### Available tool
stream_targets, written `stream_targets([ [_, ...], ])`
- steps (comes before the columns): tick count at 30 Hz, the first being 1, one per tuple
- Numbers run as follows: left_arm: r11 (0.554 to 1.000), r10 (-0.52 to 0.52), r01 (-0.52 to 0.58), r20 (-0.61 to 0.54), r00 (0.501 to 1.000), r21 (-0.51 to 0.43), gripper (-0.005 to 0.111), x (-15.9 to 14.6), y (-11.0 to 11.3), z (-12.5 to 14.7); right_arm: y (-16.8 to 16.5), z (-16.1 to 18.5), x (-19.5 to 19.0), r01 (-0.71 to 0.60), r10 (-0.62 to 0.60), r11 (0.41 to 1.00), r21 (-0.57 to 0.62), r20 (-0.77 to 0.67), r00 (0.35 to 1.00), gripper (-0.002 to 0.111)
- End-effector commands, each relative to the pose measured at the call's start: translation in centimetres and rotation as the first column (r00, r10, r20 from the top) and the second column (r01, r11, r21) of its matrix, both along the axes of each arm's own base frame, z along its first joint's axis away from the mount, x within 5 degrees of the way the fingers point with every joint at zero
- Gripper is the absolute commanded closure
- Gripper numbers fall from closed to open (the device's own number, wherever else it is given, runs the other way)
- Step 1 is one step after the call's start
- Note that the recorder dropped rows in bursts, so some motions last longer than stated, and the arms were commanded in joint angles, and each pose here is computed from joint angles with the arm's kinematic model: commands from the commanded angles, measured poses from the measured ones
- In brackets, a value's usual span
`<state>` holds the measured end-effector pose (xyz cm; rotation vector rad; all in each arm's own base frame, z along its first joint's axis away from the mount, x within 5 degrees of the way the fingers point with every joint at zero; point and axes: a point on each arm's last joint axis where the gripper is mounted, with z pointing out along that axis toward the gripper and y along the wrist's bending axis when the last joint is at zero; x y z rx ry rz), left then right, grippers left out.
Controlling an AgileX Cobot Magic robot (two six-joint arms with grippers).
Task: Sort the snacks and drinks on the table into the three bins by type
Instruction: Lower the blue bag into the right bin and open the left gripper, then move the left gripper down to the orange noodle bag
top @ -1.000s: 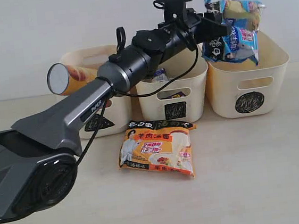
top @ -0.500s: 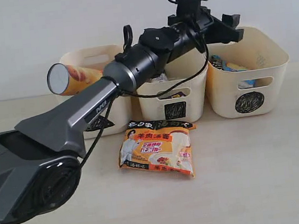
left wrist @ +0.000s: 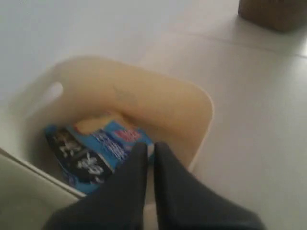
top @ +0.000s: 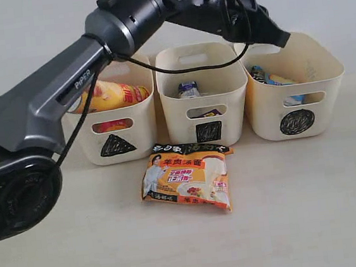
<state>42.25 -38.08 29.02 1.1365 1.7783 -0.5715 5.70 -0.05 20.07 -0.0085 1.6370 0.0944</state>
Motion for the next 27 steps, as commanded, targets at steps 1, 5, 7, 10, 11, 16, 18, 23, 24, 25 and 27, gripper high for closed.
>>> stream_targets([
  [1,0.991,-0.057,0.068,-0.098,0.994,0.115,0.102,-2.3,0.5,1.5,0.0,-0.1,0.0,-0.002,0.002,1.0,-0.005,0.007,1.0,0.108],
  [5,0.98,-0.086,0.109,-0.138,0.987,0.167,0.102,-4.0,0.4,2.0,0.0,-0.1,0.0,-0.002,0.002,1.0,-0.005,0.007,1.0,0.108],
  [7,0.969,-0.1,0.139,-0.188,0.977,0.206,0.102,-4.8,0.3,1.4,0.0,-0.1,0.0,-0.002,0.002,1.0,-0.005,0.007,1.0,0.108],
  [10,0.946,-0.123,0.19,-0.249,0.961,0.262,0.102,-5.9,0.3,0.3,0.0,-0.1,0.0,-0.002,0.002,1.0,-0.005,0.007,1.0,0.108],
  [11,0.942,-0.126,0.198,-0.261,0.957,0.27,0.102,-6.2,0.3,0.3,0.0,-0.1,0.0,-0.002,0.002,1.0,-0.005,0.007,1.0,0.108],
  [16,0.926,-0.166,0.274,-0.372,0.913,0.26,0.102,-7.9,0.8,-0.1,0.0,-0.1,0.0,-0.002,0.002,1.0,-0.005,0.007,1.0,0.108],
  [18,0.917,-0.16,0.286,-0.399,0.903,0.28,0.102,-8.6,1.2,-0.4,0.0,-0.1,0.0,-0.001,0.001,1.0,-0.005,0.006,1.0,0.108],
  [23,0.905,-0.128,0.289,-0.448,0.885,0.312,0.102,-10.3,2.9,-1.3,0.0,-0.1,0.0,-0.001,0.001,1.0,-0.005,0.006,1.0,0.108],
  [24,0.911,-0.121,0.275,-0.439,0.891,0.308,0.102,-10.6,3.3,-1.1,0.0,-0.1,0.0,-0.001,0.001,1.0,-0.005,0.006,1.0,0.108],
  [25,0.915,-0.111,0.262,-0.433,0.895,0.308,0.102,-11.0,3.7,-1.2,0.0,-0.1,0.0,-0.001,0.001,1.0,-0.005,0.006,1.0,0.108],
  [27,0.921,-0.086,0.236,-0.427,0.9,0.312,0.102,-11.9,4.8,-1.9,0.0,-0.1,0.0,-0.001,0.001,1.0,-0.005,0.006,1.0,0.108],
])
